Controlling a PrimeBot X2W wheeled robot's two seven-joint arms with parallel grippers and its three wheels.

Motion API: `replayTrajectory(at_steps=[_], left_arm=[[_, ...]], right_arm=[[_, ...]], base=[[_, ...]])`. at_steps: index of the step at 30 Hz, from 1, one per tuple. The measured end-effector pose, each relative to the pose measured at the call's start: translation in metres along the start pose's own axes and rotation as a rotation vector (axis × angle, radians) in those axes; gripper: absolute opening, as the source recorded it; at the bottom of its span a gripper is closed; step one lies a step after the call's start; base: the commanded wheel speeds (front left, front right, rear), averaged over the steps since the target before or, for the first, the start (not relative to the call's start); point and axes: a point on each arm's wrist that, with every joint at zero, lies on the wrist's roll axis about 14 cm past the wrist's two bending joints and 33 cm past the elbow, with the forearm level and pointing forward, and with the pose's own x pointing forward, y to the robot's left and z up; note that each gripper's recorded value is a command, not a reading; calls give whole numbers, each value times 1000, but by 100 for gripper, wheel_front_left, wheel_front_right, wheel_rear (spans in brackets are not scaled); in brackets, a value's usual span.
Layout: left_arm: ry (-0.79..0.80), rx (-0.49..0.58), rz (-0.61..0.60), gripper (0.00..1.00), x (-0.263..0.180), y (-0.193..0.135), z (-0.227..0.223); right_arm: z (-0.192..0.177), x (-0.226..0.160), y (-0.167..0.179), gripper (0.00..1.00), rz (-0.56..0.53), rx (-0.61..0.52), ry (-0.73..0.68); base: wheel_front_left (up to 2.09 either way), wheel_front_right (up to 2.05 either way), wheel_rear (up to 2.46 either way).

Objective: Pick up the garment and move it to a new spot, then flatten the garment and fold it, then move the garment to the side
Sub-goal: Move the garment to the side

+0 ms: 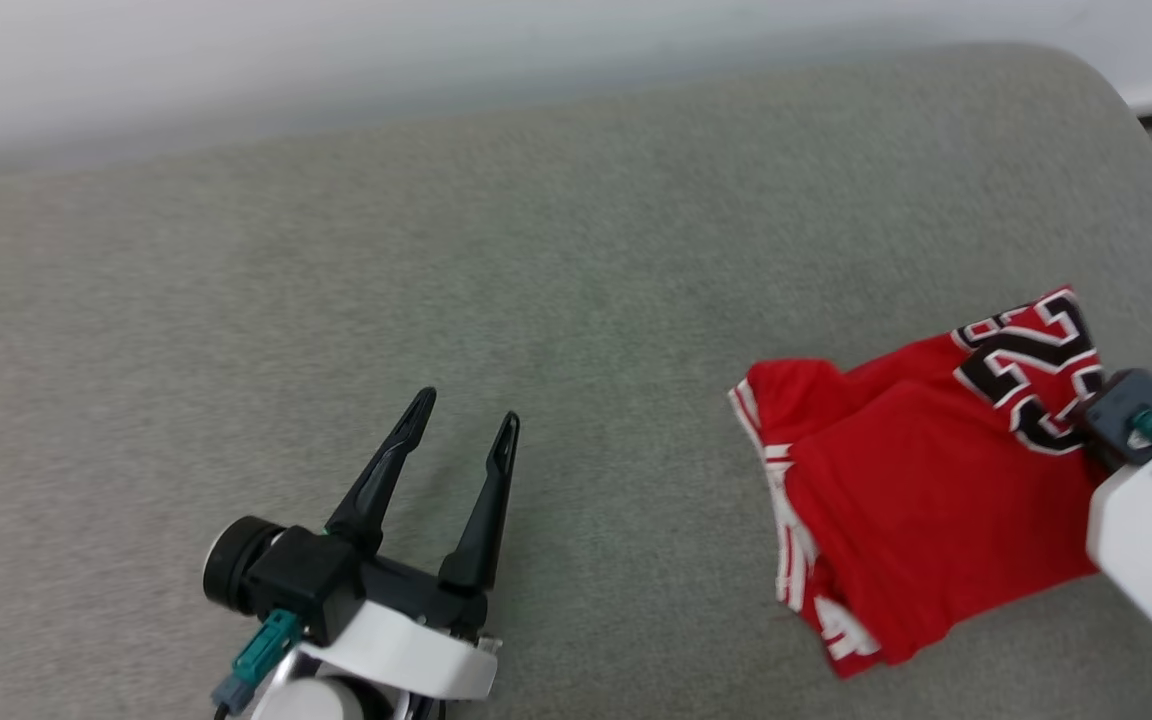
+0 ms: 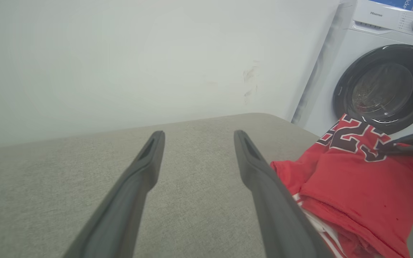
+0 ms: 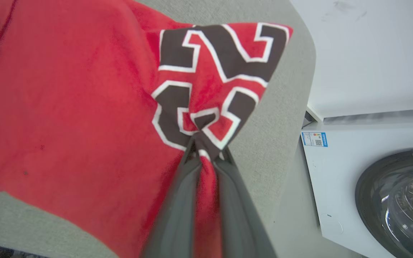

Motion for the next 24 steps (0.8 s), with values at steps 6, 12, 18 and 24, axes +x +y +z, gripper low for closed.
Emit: replayTrajectory(at_steps=[6,12,18,24], left_arm=[[2,-18,-110,100,32,-14,-17],[-5,-34,-186,100,55,-17,-34],[-5,-39,-220,100,73,-9,-48],[-22,-23,-198,100,81,9,-48]], right_arm=[[-36,10,-44,0,-92,31,83],[-79,20,-91,0,-205,41,184],[-112,28,-131,0,-315,85,256],[-139,40,-151,0,-383,123,318]], base=[[0,0,0],[0,0,0],[0,0,0],[0,0,0]])
